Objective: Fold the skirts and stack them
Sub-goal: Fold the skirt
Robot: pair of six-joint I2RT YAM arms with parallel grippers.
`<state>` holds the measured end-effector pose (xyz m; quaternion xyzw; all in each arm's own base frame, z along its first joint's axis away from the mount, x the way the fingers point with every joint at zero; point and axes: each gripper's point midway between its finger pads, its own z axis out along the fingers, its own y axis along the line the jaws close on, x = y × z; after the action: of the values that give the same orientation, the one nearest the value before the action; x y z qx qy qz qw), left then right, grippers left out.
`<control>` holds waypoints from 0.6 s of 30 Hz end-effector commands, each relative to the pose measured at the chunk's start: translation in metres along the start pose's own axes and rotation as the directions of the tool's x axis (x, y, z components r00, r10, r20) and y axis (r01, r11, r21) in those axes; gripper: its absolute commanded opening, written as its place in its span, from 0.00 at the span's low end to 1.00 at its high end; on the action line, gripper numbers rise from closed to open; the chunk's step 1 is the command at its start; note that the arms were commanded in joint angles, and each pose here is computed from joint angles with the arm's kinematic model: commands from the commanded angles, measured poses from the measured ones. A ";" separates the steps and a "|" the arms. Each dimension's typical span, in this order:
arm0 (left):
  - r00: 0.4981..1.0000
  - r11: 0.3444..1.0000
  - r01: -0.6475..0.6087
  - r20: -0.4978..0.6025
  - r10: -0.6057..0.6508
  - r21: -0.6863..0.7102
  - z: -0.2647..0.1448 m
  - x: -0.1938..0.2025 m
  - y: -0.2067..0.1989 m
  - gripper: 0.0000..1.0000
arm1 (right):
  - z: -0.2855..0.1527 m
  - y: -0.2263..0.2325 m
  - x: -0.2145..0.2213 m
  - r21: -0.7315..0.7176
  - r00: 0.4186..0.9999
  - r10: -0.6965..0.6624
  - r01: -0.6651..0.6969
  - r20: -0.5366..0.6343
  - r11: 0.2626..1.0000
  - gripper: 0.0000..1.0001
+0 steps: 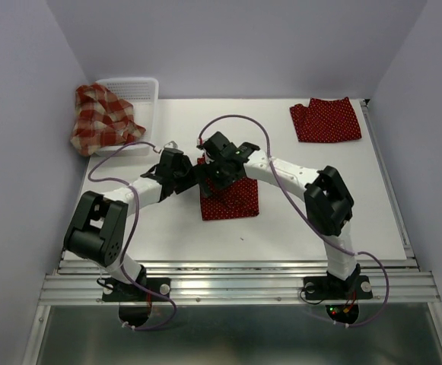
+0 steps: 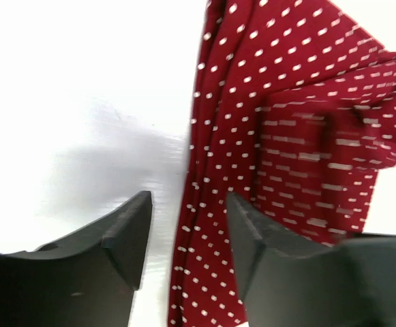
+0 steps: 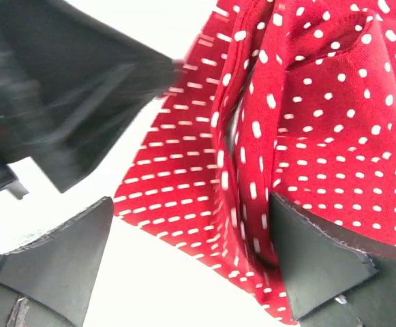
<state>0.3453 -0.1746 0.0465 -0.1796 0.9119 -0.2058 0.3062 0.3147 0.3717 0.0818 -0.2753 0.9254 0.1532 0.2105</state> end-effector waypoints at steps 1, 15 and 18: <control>0.997 1.000 0.003 0.076 -0.005 0.017 -0.016 -0.019 -0.006 0.59 | -0.044 0.043 -0.034 -0.178 0.987 -0.049 0.076 0.151 0.981 1.00; 0.990 0.998 -0.035 0.139 0.029 0.044 -0.043 -0.041 -0.016 0.99 | -0.103 -0.001 -0.055 0.000 0.942 0.042 -0.044 0.334 0.999 1.00; 0.990 0.988 -0.086 0.118 0.071 0.126 -0.054 -0.040 -0.035 0.99 | -0.112 -0.030 -0.053 -0.001 0.929 0.116 -0.123 0.351 0.992 1.00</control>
<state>0.3472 -0.1610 0.0883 -0.1785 0.8946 -0.2087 0.3525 0.3104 0.3546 0.1696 -0.2494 0.8944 0.2045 0.3099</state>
